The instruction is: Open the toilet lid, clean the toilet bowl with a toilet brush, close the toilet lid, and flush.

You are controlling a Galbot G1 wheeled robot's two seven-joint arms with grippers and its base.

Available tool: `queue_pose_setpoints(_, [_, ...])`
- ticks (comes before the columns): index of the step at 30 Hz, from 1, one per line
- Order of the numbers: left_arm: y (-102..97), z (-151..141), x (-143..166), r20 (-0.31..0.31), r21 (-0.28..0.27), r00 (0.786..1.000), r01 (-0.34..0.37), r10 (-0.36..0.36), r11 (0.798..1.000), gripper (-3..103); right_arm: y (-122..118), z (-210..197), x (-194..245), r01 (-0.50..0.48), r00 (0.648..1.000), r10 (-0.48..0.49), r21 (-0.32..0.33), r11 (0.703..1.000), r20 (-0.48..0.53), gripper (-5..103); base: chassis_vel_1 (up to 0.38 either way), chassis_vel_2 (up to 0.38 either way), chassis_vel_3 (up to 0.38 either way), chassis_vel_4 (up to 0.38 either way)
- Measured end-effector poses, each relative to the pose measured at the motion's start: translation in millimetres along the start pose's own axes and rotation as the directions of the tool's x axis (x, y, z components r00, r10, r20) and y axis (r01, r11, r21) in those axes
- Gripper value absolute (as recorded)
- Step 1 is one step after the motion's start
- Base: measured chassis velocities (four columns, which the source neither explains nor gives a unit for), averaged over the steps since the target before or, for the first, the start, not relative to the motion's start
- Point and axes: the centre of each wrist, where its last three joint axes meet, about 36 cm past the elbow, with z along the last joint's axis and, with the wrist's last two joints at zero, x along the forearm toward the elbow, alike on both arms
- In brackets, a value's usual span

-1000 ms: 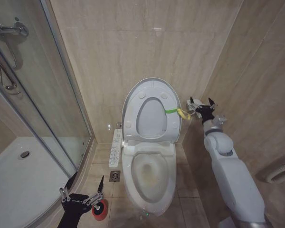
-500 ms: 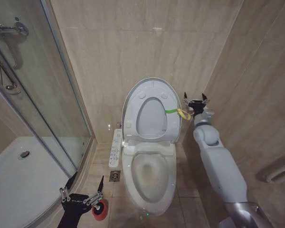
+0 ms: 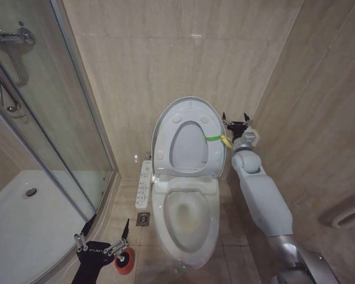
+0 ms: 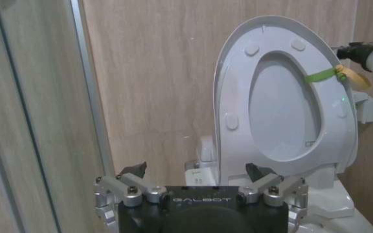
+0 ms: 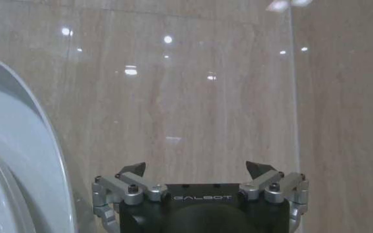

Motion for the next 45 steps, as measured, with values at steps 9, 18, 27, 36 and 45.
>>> queue_pose_setpoints(9, [0.0, 0.0, 0.0, 0.000, 0.000, 1.000, 0.000, 0.000, 1.000, 99, 9.4, -9.5, -5.9, 0.047, 0.999, -0.047, 0.007, 0.999, 0.012, 100, 0.000, 0.000, 0.000, 0.000])
queue_pose_setpoints(18, [0.0, 0.0, 0.0, 0.000, 0.000, 1.000, 0.000, 0.000, 1.000, 99, -9.3, -27.5, 42.0, 0.086, 0.996, -0.086, -0.005, 0.996, 0.001, 100, 0.000, 0.000, 0.000, 0.000])
queue_pose_setpoints(27, [0.0, 0.0, 0.0, 0.000, 0.000, 1.000, 0.000, 0.000, 1.000, 99, -19.1, -46.0, 114.8, 0.123, 0.992, -0.124, -0.028, 0.992, -0.018, 100, 0.000, 0.000, 0.000, 0.000])
queue_pose_setpoints(36, [0.0, 0.0, 0.0, 0.000, 0.000, 1.000, 0.000, 0.000, 1.000, 99, -28.8, -47.2, 179.6, 0.151, 0.986, -0.152, -0.024, 0.988, -0.067, 100, 0.000, 0.000, 0.000, 0.000])
queue_pose_setpoints(45, [0.0, 0.0, 0.0, 0.000, 0.000, 1.000, 0.000, 0.000, 1.000, 99, -48.1, -27.9, 237.8, 0.110, 0.986, -0.112, -0.019, 0.994, -0.127, 100, 0.000, 0.000, 0.000, 0.000])
